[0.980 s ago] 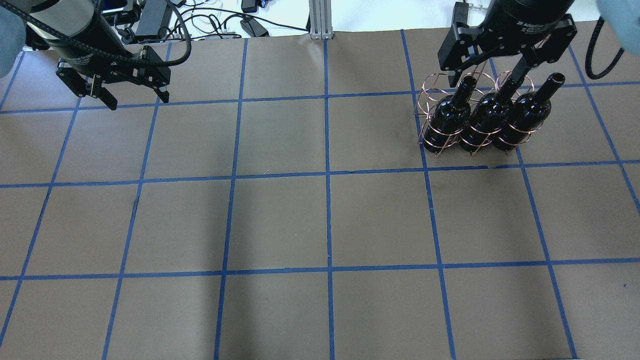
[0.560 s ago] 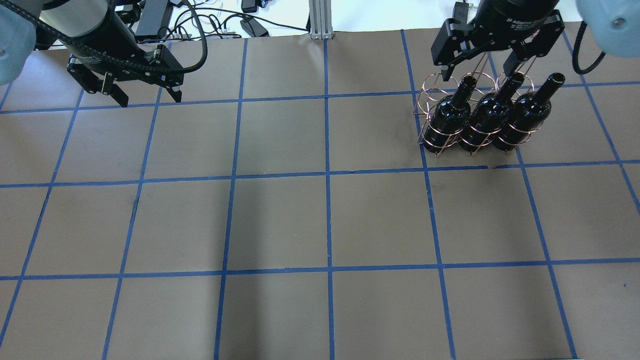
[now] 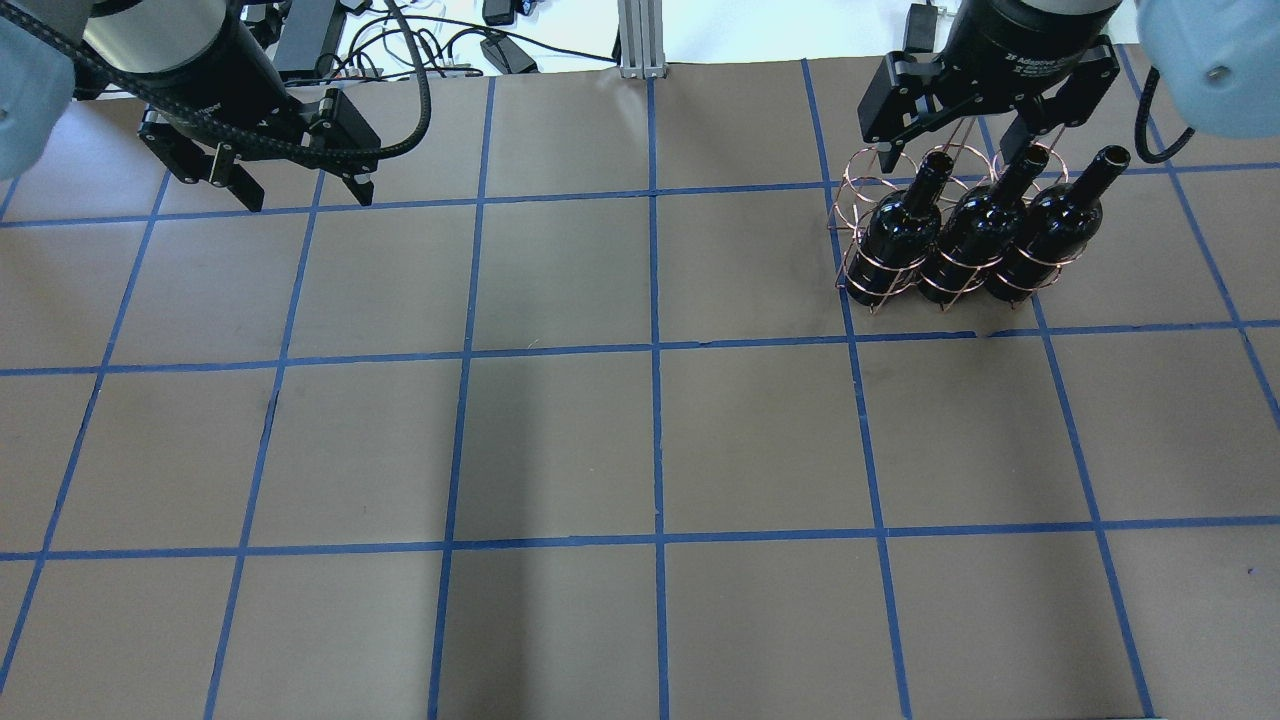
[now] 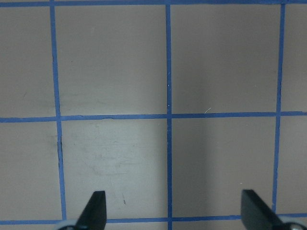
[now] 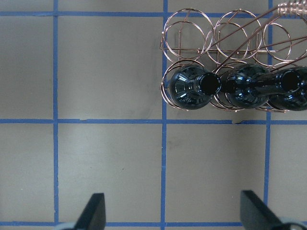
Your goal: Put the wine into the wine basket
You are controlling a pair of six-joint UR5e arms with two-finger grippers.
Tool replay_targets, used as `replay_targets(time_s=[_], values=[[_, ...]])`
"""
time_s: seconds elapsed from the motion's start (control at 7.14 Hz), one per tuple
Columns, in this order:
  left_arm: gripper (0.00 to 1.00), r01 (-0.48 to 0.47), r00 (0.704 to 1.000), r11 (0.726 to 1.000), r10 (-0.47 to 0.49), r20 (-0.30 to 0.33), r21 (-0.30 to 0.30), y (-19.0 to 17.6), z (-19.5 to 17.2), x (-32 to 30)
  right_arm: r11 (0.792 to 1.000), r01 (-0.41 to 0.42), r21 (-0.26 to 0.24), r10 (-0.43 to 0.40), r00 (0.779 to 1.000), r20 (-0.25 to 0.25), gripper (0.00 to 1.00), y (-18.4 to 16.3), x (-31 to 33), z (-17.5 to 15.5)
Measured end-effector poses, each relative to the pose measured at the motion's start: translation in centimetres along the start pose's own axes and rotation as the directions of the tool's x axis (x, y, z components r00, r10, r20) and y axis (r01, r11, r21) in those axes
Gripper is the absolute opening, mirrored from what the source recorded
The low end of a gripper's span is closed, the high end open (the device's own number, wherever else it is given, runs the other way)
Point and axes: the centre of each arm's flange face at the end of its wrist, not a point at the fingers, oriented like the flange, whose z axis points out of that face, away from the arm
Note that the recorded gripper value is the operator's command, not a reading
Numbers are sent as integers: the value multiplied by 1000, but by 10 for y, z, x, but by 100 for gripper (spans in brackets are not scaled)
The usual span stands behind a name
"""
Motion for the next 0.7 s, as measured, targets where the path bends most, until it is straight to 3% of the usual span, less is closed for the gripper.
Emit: replay_targets(time_s=[0.7], values=[[100, -2, 1000, 1000, 2, 0, -2, 0, 1, 0, 1000, -10, -8, 10, 1000, 21, 100, 2, -2, 1]])
